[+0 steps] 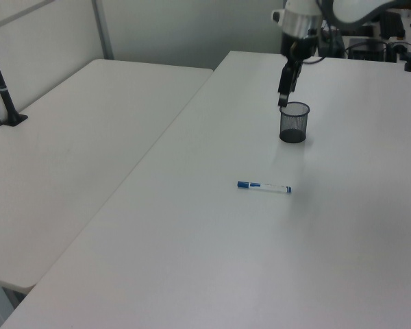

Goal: Insert the marker
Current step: 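Move the gripper down over the blue-capped white marker, then close the gripper on the marker near its blue cap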

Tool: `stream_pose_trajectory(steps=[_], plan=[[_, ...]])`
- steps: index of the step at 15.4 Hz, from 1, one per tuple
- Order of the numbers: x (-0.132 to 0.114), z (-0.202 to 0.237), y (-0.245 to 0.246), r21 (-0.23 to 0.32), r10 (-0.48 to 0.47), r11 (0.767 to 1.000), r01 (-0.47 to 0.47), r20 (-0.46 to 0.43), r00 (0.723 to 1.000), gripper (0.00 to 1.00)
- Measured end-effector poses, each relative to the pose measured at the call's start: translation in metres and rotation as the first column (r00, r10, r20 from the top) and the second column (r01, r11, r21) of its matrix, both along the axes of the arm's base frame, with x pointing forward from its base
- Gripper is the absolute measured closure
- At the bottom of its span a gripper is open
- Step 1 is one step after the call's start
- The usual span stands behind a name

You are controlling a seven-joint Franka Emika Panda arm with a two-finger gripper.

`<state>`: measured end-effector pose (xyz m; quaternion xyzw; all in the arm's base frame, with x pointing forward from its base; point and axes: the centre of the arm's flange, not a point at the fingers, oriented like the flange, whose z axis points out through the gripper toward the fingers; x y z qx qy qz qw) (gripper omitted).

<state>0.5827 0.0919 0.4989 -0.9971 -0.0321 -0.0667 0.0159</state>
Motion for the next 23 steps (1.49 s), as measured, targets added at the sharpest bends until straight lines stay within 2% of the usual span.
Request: stream_pose_trajectory(steps=[4,7,10,18,20,23], plan=[[0.014,-0.038,0.024,0.020,-0.011,1.000,0.011,-0.007,1.000,0.00],[0.020,-0.062,0.051,0.031,0.017,0.999,-0.017,0.003,1.000,0.00],[0.028,-0.108,0.078,-0.053,0.022,0.998,-0.021,0.018,1.000,0.00],[0.042,-0.172,0.099,-0.096,0.072,0.993,-0.074,-0.031,0.997,0.04],[0.044,-0.179,0.104,-0.097,0.065,0.993,-0.066,-0.015,0.998,0.04],[0.046,-0.197,0.106,-0.130,0.036,0.991,-0.035,-0.001,0.999,0.07]])
